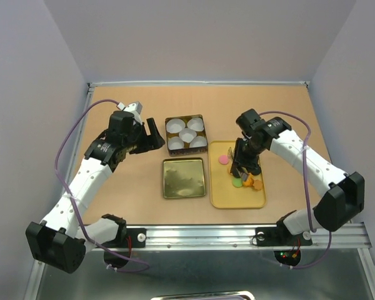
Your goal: Pack the cookies
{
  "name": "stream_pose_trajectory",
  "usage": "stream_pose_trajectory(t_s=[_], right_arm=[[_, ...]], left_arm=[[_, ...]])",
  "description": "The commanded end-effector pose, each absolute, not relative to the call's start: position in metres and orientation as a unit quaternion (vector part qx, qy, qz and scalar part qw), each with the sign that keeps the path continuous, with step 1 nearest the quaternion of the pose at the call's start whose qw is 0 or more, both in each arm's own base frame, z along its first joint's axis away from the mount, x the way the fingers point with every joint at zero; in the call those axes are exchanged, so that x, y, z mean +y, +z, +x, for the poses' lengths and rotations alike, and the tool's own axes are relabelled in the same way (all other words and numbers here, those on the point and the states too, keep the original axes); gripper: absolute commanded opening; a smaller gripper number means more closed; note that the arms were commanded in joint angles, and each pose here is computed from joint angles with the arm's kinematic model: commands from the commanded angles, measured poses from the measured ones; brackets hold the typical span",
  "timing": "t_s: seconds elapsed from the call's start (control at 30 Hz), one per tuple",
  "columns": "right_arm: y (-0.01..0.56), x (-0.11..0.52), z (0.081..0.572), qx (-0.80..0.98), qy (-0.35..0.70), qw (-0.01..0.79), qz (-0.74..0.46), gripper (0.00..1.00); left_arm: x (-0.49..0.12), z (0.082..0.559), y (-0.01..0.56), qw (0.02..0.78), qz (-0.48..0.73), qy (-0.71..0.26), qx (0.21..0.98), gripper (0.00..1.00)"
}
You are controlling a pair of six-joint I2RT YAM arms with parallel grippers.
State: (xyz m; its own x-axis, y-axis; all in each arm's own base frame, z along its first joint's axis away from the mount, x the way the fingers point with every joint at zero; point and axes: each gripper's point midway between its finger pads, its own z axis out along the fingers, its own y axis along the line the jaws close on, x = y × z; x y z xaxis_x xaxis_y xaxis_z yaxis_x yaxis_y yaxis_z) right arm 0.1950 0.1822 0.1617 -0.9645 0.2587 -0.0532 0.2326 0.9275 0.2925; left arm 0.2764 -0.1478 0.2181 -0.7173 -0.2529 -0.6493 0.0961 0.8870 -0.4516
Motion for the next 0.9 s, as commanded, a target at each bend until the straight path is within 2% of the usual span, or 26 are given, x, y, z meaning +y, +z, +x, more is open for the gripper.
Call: stream_pose_trajectory(t_s=[0.0,0.33,0.6,0.87], right_arm=[[0.167,0.196,0.226,0.980,0.147,0.079,0.107,0.42],[0.159,0.213,0.245,0.983,0.149,0.061,0.083,0.44],[0.157,0.199,0.242,0.990,0.109,0.054,0.076,0.50],[0.147,0.190,0.230,0.993,0.093,0.036,0.067,0.52]], left_arm=[[-0.152,0.292,0.225,0.397,-0.029,-0.233,0.887,0.84],[-0.151,0.299,0.233,0.408,-0.030,-0.228,0.884,0.84],[-0.147,0.298,0.228,0.406,-0.033,-0.221,0.886,0.84],[-0.148,0.295,0.228,0.405,-0.035,-0.228,0.885,0.84]])
